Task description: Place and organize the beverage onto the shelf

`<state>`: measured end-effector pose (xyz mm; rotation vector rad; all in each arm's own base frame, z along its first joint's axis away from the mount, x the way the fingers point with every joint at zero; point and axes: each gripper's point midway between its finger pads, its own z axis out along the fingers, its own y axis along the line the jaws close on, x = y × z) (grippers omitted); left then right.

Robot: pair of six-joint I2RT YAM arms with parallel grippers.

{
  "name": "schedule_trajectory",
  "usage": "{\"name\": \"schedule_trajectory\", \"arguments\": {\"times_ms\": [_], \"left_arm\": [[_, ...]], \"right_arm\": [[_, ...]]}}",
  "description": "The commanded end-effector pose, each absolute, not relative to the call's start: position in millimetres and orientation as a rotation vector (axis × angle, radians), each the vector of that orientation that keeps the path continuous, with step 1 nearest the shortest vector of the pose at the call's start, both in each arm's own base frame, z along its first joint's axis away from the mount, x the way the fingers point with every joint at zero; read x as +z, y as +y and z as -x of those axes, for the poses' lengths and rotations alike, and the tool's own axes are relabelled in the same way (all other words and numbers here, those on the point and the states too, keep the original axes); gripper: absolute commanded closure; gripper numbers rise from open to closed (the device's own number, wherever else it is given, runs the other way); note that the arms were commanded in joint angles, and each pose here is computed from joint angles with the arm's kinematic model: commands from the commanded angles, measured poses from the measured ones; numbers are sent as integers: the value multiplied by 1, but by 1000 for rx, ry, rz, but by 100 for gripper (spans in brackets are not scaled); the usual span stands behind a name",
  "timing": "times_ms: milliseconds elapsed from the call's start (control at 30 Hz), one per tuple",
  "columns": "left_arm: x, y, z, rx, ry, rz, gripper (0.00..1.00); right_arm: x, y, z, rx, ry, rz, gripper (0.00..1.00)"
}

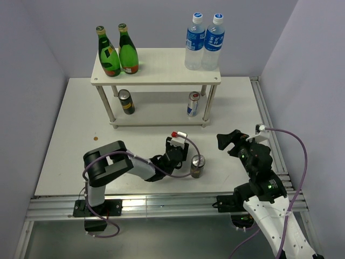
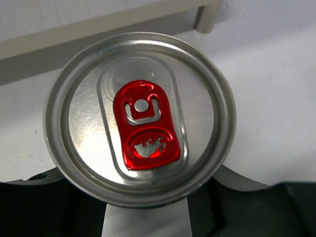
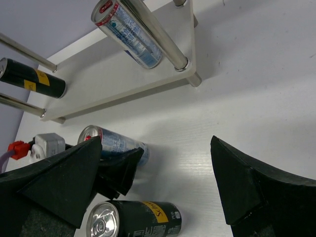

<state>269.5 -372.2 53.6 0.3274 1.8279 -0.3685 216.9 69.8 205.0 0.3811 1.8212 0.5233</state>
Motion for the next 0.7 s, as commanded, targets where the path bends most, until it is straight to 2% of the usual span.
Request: {"name": "schedule_trajectory", "arguments": {"times_ms": [0, 167, 400, 533, 667], "left_arm": [[81, -383, -287, -401, 1762, -240, 100], [92, -370, -284, -368, 1776, -215, 100], [139, -349, -287, -322, 1703, -186, 100], [185, -362, -305, -359, 1642, -203, 100], [203, -366, -334, -354, 1620, -194, 100]], "right_arm": [[211, 73, -222, 536, 1793, -364, 2], [224, 78, -215, 575, 1788, -334, 2], [246, 83, -194, 664, 1749, -316, 2], [253, 84, -188, 685, 1748, -306, 2], [264, 89, -178, 740, 1733, -289, 2]]}}
